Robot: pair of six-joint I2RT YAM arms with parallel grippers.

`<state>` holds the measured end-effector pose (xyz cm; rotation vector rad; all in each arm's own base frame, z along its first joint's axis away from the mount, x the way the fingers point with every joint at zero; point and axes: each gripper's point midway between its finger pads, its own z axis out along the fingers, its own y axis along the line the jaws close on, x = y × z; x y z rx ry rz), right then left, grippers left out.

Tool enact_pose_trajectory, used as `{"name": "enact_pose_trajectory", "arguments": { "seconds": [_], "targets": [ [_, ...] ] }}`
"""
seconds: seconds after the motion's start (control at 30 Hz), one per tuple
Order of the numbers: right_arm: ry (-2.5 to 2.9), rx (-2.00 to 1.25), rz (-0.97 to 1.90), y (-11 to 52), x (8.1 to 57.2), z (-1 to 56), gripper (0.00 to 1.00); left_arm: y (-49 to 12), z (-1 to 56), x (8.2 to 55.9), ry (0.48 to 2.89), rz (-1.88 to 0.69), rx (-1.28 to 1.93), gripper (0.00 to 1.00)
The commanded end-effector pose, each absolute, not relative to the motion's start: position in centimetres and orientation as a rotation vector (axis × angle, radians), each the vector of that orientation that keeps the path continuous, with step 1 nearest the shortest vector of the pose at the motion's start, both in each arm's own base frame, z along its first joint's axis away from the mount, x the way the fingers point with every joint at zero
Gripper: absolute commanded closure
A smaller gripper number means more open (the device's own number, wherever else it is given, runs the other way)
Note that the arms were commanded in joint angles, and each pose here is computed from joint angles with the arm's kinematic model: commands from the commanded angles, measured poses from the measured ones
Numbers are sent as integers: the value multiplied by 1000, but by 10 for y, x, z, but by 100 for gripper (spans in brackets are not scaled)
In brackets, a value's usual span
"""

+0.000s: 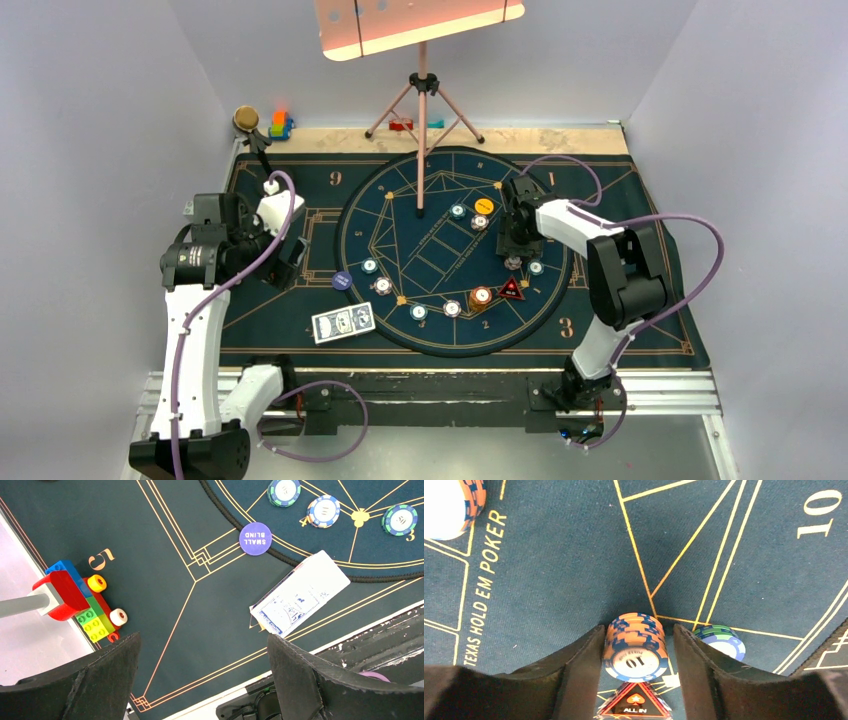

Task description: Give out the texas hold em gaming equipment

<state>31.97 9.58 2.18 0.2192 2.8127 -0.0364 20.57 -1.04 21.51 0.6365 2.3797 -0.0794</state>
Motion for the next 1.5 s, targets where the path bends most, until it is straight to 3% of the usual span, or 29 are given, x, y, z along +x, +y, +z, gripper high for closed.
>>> {"name": "enact_pose_trajectory", "arguments": {
  "seconds": [0.0, 0.13, 0.4, 0.67, 0.83, 1.23, 1.47],
  "targets": [
    [2786, 260, -119, 79, 320, 30, 39, -13, 223, 210, 2345, -89, 654, 0],
    [2721, 265, -88, 82, 333, 58, 31, -13, 224, 210, 2347, -92, 652, 0],
    [2562, 187, 26, 109, 348, 138, 25, -14, 224, 211, 2346, -101, 646, 0],
    [2575, -162, 129, 191, 287, 155, 9, -14, 224, 211, 2348, -101, 645, 0],
    [2611, -237, 135, 199, 246, 139, 5, -16, 222, 210, 2350, -117, 645, 0],
    [2690, -284, 83, 186, 219, 96, 2, -19, 223, 209, 2350, -138, 641, 0],
    [2718, -293, 97, 193, 219, 77, 16, -19, 222, 209, 2351, -138, 642, 0]
  ]
}}
